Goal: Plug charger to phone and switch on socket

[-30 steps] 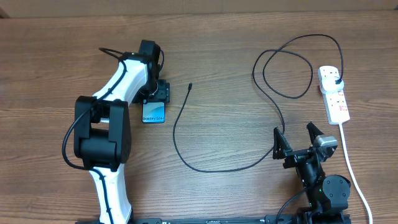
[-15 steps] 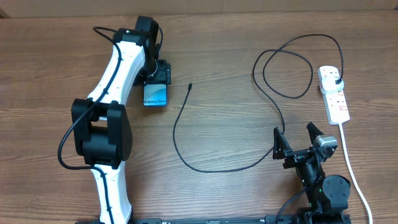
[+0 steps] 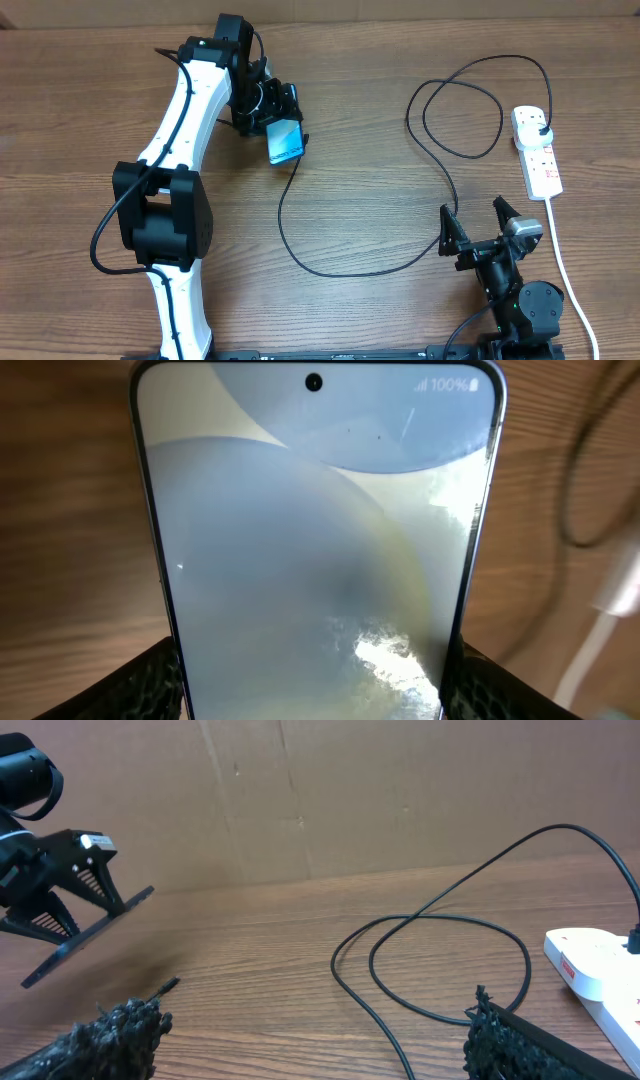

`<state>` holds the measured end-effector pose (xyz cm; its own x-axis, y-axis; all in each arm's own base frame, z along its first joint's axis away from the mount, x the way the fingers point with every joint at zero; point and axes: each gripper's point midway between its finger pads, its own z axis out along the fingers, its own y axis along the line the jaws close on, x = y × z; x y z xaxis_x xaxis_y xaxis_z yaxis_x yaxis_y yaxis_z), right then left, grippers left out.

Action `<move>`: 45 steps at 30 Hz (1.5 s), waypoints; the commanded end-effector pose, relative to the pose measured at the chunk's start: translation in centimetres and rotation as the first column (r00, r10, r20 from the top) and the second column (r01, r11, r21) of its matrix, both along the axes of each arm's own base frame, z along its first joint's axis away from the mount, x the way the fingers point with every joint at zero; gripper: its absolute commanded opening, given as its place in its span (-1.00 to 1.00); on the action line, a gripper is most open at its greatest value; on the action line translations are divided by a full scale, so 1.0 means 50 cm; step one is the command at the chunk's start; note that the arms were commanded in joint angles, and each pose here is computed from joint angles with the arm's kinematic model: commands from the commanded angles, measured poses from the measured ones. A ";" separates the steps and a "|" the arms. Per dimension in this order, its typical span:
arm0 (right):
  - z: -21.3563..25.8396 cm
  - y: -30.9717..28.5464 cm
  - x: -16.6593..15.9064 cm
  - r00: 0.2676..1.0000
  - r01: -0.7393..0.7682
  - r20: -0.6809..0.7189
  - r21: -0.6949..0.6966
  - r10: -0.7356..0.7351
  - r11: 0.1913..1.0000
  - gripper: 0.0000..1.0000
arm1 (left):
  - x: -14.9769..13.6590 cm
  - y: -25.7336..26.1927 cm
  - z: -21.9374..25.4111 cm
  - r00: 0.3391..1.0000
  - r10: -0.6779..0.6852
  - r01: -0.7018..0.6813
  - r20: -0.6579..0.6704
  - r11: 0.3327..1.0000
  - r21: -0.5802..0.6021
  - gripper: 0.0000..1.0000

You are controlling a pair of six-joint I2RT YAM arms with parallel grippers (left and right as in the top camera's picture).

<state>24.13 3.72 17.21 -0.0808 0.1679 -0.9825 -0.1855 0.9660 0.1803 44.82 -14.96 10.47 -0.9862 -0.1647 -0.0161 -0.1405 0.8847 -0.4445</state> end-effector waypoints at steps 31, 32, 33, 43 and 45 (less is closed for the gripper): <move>-0.001 0.003 -0.001 1.000 -0.008 0.006 -0.001 0.008 1.000 1.00 | -0.046 -0.085 0.109 0.891 0.199 -0.353 -0.409 0.870 -0.345 -0.06; -0.001 0.003 -0.001 1.000 -0.008 0.006 -0.001 0.008 1.000 1.00 | -0.047 -0.088 0.113 0.890 0.191 -0.352 -0.413 0.865 -0.357 -0.07; -0.001 0.003 -0.001 1.000 -0.008 0.006 -0.001 0.008 1.000 1.00 | -0.049 -0.093 0.120 0.889 0.178 -0.350 -0.421 0.857 -0.378 -0.06; -0.001 0.003 -0.001 1.000 -0.008 0.006 -0.001 0.008 1.000 1.00 | -0.057 -0.118 0.158 0.884 0.105 -0.344 -0.456 0.806 -0.481 -0.04; -0.001 0.003 -0.001 1.000 -0.008 0.006 -0.001 0.008 1.000 1.00 | -0.057 -0.119 0.160 0.883 0.101 -0.344 -0.458 0.803 -0.486 -0.04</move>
